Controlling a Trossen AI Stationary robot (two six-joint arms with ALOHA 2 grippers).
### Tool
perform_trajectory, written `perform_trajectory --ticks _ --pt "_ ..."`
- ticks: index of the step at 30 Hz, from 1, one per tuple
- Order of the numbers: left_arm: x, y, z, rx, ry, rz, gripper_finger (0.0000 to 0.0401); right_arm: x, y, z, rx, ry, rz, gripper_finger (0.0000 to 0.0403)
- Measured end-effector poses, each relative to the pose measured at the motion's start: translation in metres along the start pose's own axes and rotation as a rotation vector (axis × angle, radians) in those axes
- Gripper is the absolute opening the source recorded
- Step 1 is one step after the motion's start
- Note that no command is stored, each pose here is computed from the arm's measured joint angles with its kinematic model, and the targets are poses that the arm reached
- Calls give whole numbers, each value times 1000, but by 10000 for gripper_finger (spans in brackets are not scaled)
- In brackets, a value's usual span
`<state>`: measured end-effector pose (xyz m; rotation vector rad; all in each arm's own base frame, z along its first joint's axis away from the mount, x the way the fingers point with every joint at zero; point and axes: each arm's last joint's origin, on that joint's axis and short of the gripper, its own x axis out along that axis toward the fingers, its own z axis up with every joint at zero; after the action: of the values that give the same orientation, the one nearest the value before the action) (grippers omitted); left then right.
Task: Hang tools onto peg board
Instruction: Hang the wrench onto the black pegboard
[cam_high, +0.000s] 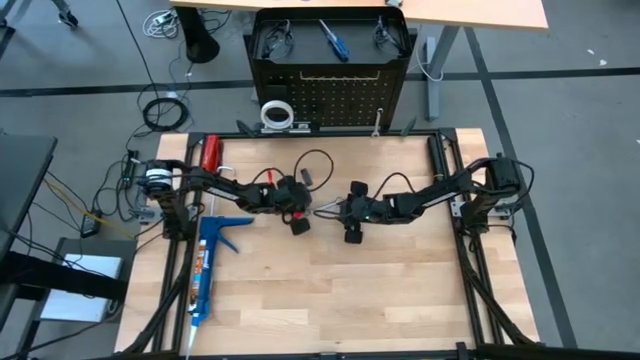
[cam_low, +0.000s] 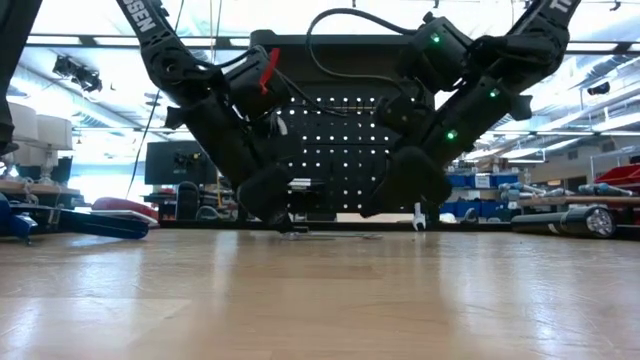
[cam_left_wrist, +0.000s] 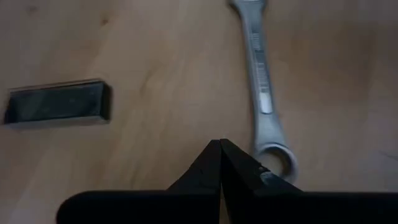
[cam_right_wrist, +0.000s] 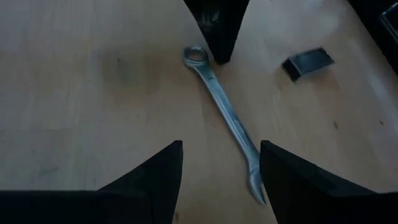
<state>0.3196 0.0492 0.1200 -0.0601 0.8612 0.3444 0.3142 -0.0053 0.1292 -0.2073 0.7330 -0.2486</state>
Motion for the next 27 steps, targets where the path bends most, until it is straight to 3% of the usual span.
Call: perform_trajectory --ticks 17,22,27 --pt "-4 -21 -1 93 0 -249 11 11 1 -11 -75 73 28 215" --pt "-6 -31 -1 115 -13 -339 11 8 14 -9 -98 33 235 215" --pt "-8 -38 -2 180 -29 -362 11 6 19 -8 28 34 377 210"
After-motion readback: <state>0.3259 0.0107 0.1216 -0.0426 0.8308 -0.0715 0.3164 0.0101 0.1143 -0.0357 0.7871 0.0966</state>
